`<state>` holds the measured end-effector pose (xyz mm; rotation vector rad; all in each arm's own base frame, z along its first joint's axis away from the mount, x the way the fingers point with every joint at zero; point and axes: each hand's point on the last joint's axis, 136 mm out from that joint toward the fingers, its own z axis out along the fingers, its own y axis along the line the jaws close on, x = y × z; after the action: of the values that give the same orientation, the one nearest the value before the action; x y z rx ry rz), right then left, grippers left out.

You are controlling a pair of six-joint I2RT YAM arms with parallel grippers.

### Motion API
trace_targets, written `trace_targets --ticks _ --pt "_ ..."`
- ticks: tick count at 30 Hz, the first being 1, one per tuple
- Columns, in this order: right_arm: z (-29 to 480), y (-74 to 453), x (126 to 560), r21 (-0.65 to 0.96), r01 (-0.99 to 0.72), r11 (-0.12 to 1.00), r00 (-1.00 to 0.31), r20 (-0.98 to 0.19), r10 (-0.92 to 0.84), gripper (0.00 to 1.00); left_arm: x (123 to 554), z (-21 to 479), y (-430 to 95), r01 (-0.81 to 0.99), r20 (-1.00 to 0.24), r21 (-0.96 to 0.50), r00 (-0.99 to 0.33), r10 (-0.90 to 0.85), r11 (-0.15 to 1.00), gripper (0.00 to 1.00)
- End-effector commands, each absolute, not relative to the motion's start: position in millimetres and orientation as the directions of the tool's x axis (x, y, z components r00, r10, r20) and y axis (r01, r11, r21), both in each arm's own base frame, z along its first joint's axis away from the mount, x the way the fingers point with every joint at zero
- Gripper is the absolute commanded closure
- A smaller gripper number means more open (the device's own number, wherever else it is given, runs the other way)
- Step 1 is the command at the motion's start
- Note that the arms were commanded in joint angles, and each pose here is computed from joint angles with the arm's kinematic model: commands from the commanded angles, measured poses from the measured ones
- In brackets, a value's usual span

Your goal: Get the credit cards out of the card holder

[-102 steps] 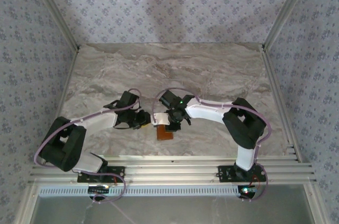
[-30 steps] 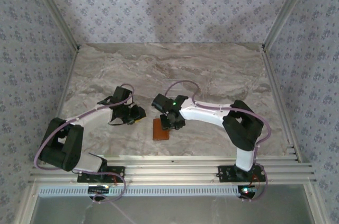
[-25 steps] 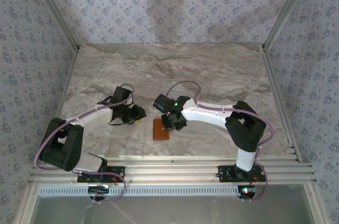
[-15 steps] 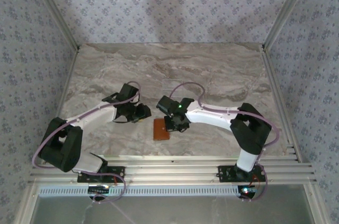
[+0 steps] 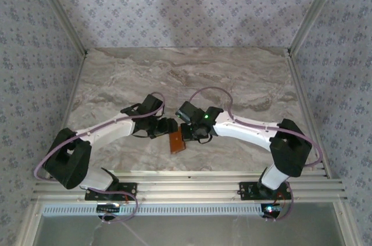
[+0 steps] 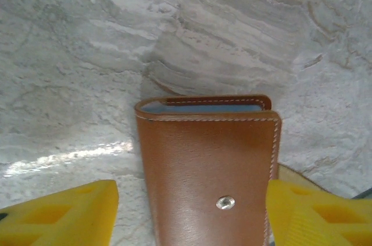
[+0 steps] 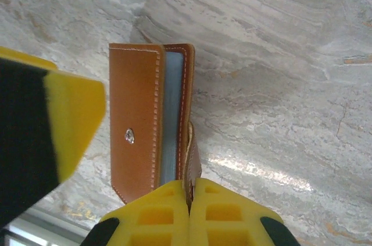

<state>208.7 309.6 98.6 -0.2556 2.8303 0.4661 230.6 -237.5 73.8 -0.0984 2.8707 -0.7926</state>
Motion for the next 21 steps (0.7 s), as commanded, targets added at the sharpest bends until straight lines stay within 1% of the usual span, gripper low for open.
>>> trace_targets --ticks 1,5,15,21 --pt "114.0 308.7 209.2 0.332 -0.197 0.923 -0.949 -0.300 -0.094 0.98 227.7 76.0 -247.8 -0.019 -0.125 -0.553 -0.986 -0.106 0.833 0.27" --pt "113.2 307.8 207.5 0.335 -0.189 0.923 -0.951 -0.296 -0.087 0.99 223.4 73.4 -251.2 -0.019 -0.116 -0.559 -0.988 -0.102 0.829 0.24" --pt "110.7 307.2 203.6 0.341 -0.178 0.923 -0.956 -0.281 -0.081 0.99 215.6 60.3 -244.2 -0.008 -0.105 -0.492 -0.992 -0.068 0.870 0.24" --pt "113.1 307.7 203.5 0.344 -0.180 0.921 -0.955 -0.285 -0.080 1.00 216.4 65.3 -252.2 0.019 -0.118 -0.503 -0.992 -0.046 0.864 0.20"
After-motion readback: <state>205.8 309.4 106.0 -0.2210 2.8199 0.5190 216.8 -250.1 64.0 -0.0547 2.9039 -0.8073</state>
